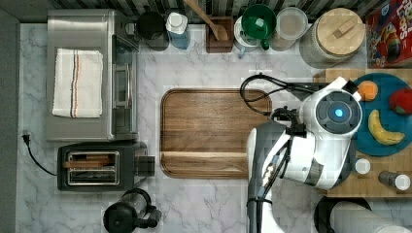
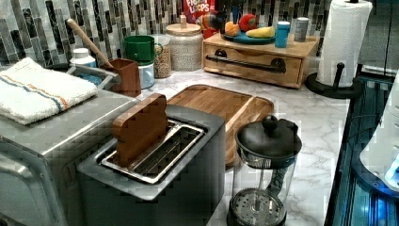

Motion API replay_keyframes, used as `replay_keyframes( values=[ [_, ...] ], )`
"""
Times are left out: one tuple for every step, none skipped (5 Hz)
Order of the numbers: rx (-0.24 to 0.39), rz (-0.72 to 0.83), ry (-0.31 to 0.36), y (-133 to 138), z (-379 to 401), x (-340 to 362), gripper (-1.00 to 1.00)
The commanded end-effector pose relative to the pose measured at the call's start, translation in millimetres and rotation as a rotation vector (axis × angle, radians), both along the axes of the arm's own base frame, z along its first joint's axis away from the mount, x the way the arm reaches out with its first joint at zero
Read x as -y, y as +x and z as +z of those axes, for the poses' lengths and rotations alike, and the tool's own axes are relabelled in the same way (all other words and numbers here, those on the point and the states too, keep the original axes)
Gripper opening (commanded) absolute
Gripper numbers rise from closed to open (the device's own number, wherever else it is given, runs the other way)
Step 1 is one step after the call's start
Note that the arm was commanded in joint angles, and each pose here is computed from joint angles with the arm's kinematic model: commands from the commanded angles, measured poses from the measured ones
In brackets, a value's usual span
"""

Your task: Open the drawer.

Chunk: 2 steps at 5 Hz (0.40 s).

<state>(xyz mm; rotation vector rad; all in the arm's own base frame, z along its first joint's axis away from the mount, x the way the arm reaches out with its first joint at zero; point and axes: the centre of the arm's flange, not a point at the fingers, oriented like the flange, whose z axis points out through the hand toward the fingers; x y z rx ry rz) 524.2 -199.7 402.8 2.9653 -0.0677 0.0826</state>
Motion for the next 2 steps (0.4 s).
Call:
replay_keyframes(
  values=[
    [-0.021,0.035,-0.024,-11.6,-53.5,-3.3,1.00],
    [0.000,0.057,-0.004,-14.2,-74.0,10.6,1.00]
  ],
)
